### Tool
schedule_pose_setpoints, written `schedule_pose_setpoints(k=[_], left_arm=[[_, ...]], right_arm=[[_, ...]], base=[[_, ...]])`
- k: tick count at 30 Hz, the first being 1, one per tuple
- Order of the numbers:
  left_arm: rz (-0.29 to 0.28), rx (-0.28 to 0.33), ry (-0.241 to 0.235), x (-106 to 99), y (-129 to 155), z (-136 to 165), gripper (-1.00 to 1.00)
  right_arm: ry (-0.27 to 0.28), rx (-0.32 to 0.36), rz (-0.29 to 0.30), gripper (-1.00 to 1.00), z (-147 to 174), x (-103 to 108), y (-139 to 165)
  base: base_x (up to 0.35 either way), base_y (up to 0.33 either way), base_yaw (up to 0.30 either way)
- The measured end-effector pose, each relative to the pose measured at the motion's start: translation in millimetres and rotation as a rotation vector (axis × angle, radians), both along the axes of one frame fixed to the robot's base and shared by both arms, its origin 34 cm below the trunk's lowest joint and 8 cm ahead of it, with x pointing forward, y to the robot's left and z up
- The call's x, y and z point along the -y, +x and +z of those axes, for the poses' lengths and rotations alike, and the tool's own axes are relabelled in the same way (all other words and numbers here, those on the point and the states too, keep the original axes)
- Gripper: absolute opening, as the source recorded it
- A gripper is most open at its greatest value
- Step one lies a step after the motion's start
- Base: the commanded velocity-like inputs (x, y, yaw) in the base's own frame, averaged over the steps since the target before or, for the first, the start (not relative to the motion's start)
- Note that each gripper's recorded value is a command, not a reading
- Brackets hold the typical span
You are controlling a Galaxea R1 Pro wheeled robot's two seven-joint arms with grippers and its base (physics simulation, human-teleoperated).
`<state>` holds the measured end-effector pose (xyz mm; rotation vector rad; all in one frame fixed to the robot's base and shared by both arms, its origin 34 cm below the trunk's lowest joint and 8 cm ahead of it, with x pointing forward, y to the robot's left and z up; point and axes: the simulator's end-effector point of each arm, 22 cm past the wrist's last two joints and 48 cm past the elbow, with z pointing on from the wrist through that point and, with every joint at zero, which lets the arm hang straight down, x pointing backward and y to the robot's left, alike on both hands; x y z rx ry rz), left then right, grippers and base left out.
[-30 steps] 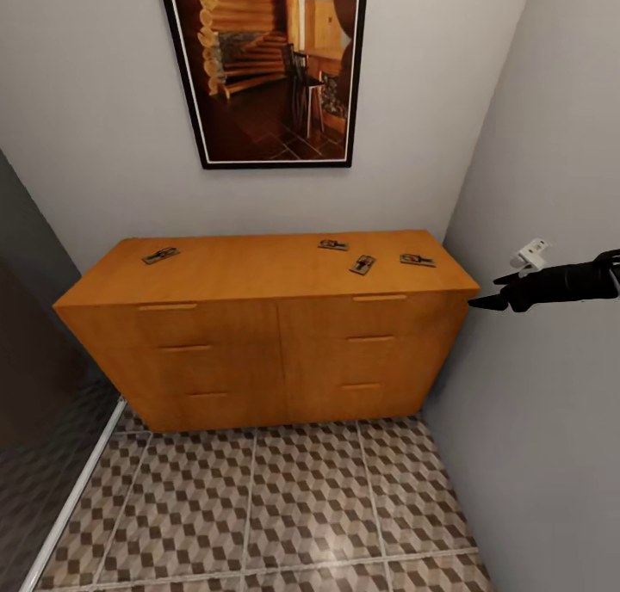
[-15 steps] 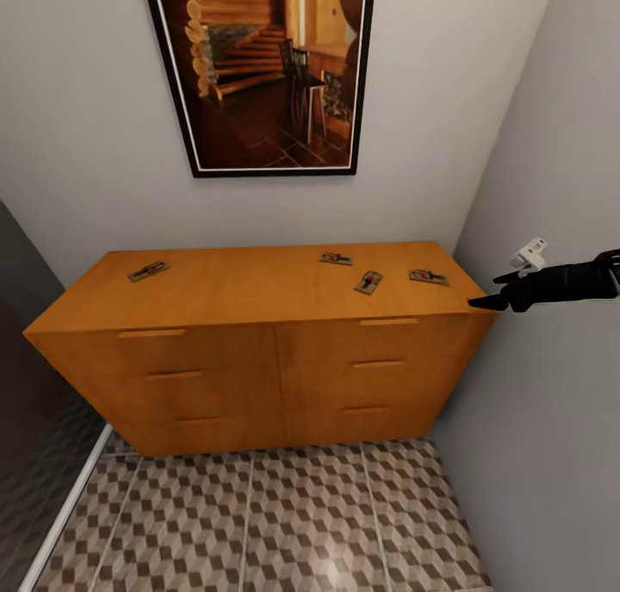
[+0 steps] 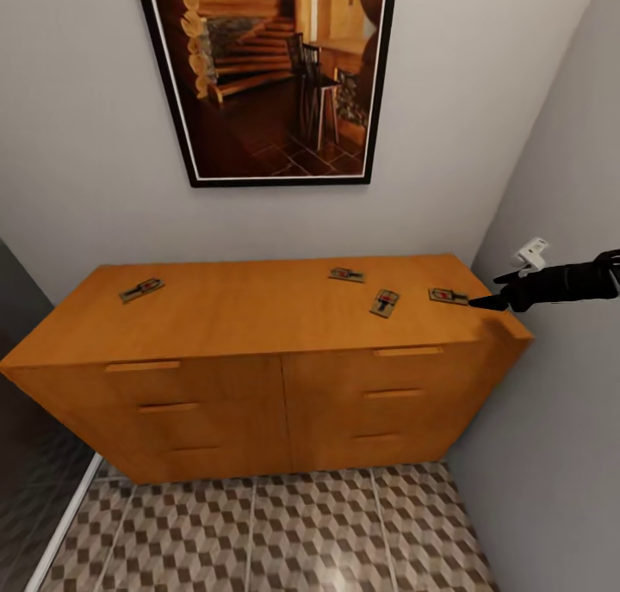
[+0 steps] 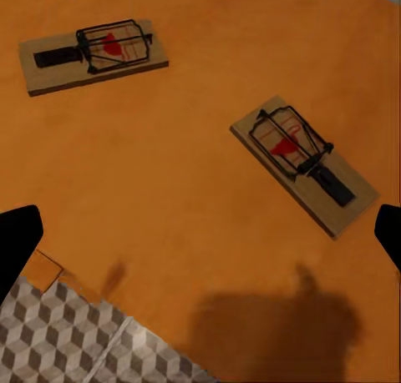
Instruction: Take the four mousetraps from the cabinet in the bathroom and place them on the bathroom floor. Make sure all four end up on the same floor surface, and ensure that at least two of them are either under or directly next to the same bathroom sink.
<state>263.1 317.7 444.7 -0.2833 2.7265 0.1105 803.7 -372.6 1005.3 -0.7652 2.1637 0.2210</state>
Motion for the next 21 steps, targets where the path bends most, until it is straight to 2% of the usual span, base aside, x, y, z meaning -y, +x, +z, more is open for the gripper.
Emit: schedule_pose_setpoints(k=[5,10,21], left_arm=[[-0.021,0.000,-0.013,4,1,0,1.00],[-0.060,-0.002,-0.021,9,1,-1,1.00],[-0.071,-0.004,-0.023,10,0,-1,1.00]], right_arm=[[-0.004,0.000,-0.001,1.00,-1,2,0],[-0.023,0.010,0.025,1.00,-4,2,1],[-0.047,-0.016,0.048,1.00,-18,-2,-1]], base=[[0.065,0.011,0.000],[0.010,0.002,0.000],[0.001,0.000,0.000]])
